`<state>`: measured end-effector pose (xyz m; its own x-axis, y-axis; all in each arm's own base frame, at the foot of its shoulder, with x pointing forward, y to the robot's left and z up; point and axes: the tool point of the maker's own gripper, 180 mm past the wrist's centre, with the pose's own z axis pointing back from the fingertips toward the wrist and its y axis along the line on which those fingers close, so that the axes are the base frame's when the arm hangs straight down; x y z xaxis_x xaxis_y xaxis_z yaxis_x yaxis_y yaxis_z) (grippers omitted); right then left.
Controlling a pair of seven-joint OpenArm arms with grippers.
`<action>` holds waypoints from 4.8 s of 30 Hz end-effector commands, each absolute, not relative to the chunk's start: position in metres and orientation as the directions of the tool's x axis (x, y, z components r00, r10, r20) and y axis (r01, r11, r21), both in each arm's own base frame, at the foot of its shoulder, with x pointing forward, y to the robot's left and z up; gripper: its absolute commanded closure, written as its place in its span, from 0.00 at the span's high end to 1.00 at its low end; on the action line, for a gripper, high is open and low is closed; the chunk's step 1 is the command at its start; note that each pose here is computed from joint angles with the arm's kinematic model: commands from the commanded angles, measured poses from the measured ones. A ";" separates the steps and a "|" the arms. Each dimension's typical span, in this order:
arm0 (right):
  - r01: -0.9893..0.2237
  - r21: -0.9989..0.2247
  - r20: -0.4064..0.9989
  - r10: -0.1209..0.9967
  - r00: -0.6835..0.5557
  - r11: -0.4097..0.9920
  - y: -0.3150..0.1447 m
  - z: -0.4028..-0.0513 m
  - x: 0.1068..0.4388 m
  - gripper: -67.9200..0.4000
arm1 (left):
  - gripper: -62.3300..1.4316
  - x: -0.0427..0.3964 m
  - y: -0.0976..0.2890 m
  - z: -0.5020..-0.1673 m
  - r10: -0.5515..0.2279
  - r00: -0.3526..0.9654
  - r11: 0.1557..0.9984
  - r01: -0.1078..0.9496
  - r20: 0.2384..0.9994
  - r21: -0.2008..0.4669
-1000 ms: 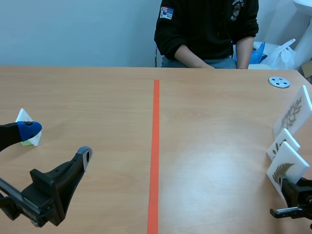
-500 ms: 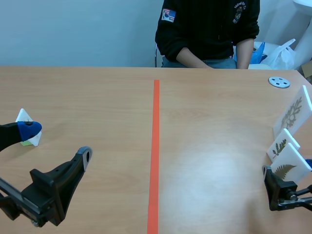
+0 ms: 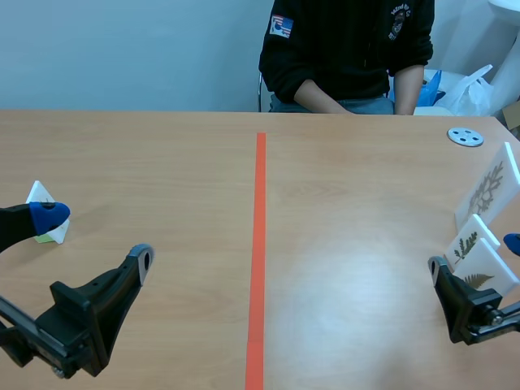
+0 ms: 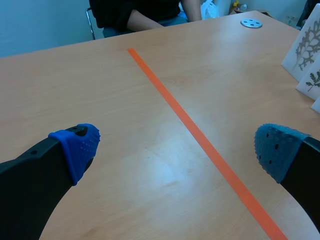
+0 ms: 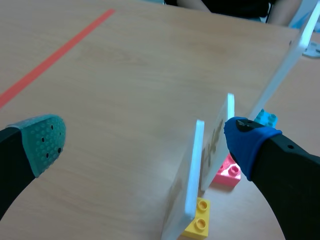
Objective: Sort the leaf by its shape. The table is split by an orange tape line. A compound leaf with several leaflets goes to the left side, a simple leaf with one blade goes to the right side. Return to the home posture when a red brick is placed on the table.
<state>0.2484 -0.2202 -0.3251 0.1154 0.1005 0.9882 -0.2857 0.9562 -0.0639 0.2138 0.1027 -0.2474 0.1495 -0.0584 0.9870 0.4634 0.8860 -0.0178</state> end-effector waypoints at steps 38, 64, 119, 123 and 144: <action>-0.424 -0.112 0.989 0.142 0.039 0.899 -0.171 -0.221 0.240 1.00 | 1.00 0.215 0.102 -0.241 -0.047 0.130 0.884 0.467 0.990 -0.019; -0.417 -0.114 0.989 0.143 0.041 0.902 -0.172 -0.221 0.242 1.00 | 1.00 0.209 0.091 -0.244 -0.037 0.152 0.849 0.525 0.988 -0.049; -0.396 -0.101 0.991 0.128 0.043 0.912 -0.172 -0.223 0.241 1.00 | 1.00 0.302 -0.022 -0.377 -0.157 0.148 0.694 0.720 0.976 0.003; -0.396 -0.101 0.991 0.128 0.043 0.912 -0.172 -0.223 0.241 1.00 | 1.00 0.302 -0.031 -0.377 -0.155 0.139 0.686 0.728 0.978 0.005; -0.396 -0.101 0.991 0.128 0.043 0.912 -0.172 -0.223 0.241 1.00 | 0.31 0.302 -0.036 -0.377 -0.153 0.146 0.683 0.730 0.977 -0.003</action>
